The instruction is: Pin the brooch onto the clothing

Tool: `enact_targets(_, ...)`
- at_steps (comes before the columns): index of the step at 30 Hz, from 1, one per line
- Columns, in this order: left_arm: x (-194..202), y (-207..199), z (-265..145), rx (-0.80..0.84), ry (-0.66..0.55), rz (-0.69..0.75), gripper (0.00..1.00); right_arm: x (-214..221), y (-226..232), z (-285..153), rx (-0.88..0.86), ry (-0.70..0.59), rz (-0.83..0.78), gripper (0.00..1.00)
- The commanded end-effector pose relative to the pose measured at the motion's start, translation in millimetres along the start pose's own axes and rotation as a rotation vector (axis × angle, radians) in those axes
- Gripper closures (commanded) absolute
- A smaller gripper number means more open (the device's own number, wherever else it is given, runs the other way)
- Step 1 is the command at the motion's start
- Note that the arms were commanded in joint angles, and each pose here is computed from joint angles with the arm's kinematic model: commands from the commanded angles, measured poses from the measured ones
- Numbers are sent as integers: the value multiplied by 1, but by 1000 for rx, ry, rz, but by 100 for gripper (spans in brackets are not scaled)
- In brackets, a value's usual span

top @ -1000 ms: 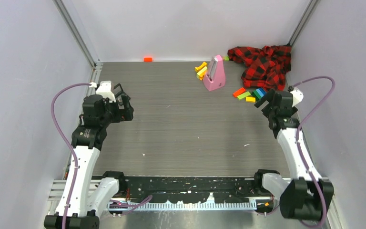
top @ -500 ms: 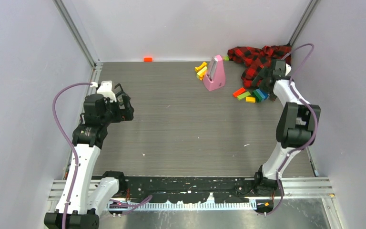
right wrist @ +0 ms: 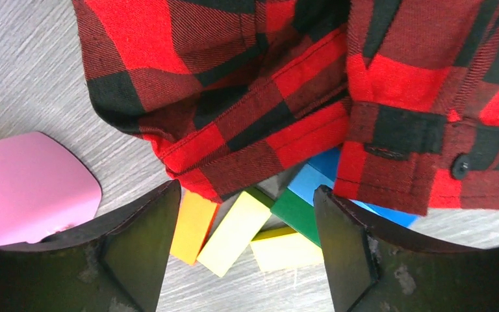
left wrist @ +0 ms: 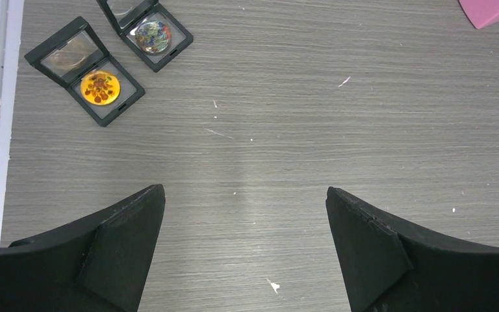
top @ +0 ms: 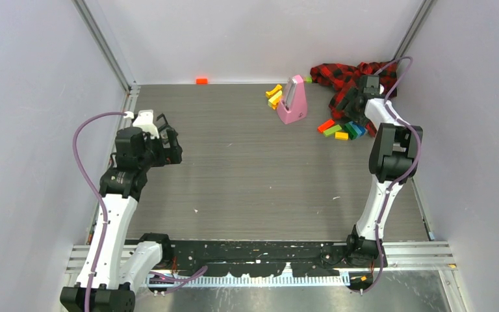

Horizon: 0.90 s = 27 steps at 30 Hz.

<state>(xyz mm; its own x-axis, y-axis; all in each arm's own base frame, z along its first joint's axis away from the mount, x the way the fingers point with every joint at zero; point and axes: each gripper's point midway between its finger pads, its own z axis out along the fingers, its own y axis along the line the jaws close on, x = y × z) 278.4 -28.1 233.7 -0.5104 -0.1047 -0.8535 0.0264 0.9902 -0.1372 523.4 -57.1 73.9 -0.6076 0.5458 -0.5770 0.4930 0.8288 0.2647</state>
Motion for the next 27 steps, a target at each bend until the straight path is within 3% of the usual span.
enact_targets(1, -8, 3, 1, -17, -25, 7, 2, -17, 24, 7, -62, -39, 56, 23)
enact_targets(9, -6, 8, 4, -39, -10, 12, 2, -22, 32, 28, -72, -49, 101, 36)
enact_targets(11, -6, 8, 4, -41, -8, 14, 2, -29, 36, 31, -79, -60, 97, 49)
enact_targets(14, -6, 8, 4, -40, -10, 22, 2, -49, 46, 25, -100, -98, 85, 85)
enact_targets(15, -7, 8, 3, -38, -16, 24, 2, -60, 51, 18, -114, -121, 80, 91)
enact_targets(16, -8, 7, 2, -34, -23, 27, 2, -70, 55, 8, -127, -146, 74, 97)
enact_targets(19, -9, 3, 1, -3, -38, 42, 2, -107, 69, -33, -166, -249, 66, 99)
enact_targets(27, -18, -36, -3, 217, -86, 82, 2, -205, 111, -247, -382, -624, 53, 99)
